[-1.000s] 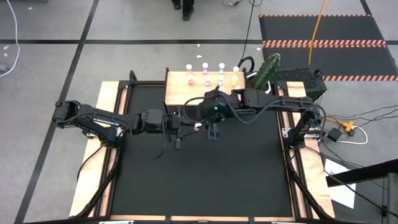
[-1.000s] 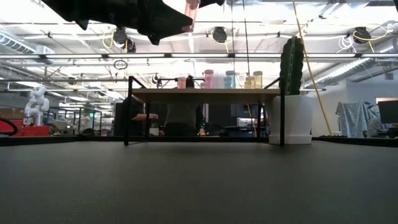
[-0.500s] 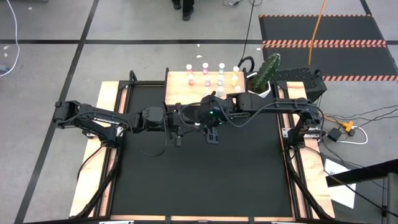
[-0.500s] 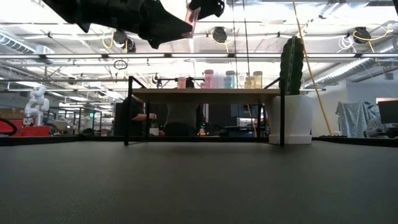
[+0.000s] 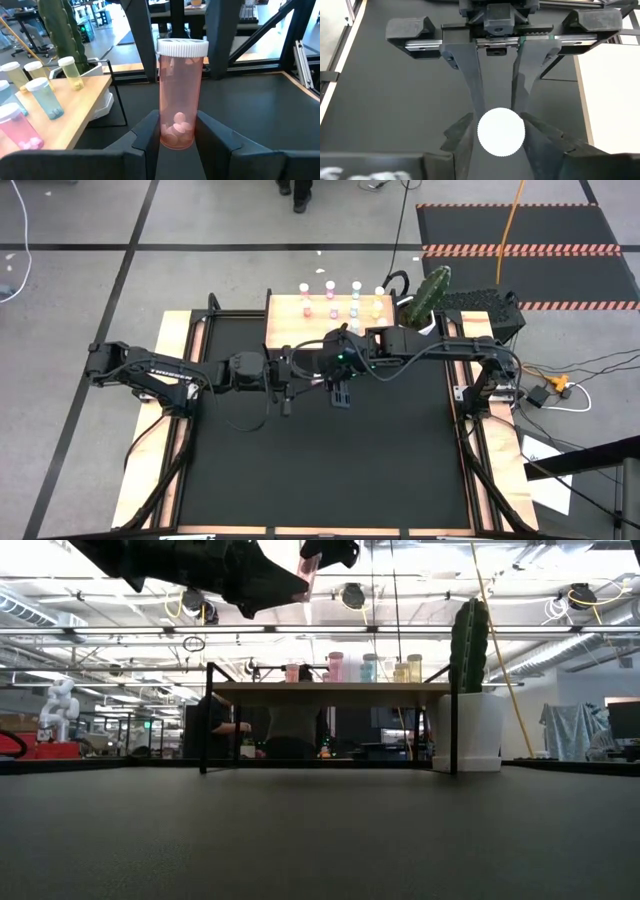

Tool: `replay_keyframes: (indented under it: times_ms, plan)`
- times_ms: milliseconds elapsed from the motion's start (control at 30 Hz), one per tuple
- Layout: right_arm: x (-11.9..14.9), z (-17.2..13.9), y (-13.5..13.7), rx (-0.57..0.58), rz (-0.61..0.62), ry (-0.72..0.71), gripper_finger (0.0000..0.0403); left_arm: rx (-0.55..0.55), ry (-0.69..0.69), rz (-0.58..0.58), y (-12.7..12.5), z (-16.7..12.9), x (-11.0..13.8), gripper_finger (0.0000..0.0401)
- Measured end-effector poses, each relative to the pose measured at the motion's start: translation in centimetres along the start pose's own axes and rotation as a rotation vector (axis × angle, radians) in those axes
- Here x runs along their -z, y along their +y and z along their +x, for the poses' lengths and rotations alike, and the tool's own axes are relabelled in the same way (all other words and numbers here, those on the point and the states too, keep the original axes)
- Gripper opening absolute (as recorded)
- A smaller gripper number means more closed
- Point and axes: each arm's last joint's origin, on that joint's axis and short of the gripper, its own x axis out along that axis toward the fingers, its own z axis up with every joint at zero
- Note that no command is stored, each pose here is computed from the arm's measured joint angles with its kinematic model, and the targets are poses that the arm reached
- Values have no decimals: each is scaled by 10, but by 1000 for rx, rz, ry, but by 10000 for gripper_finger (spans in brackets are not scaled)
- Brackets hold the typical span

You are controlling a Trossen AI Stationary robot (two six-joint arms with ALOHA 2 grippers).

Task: Pick and place medicine bottles onto shelf by color
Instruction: Put the red pill bottle on the shelf aligned with the other red pill bottles

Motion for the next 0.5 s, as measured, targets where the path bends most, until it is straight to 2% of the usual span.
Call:
replay_keyframes:
  times_ms: [300,500]
  plan:
    - [0,0,-3,5,4,1,114,0,23,-3,0,0,2,113]
    - [0,0,-3,14,7,1,112,-1,20,-24,0,0,2,113]
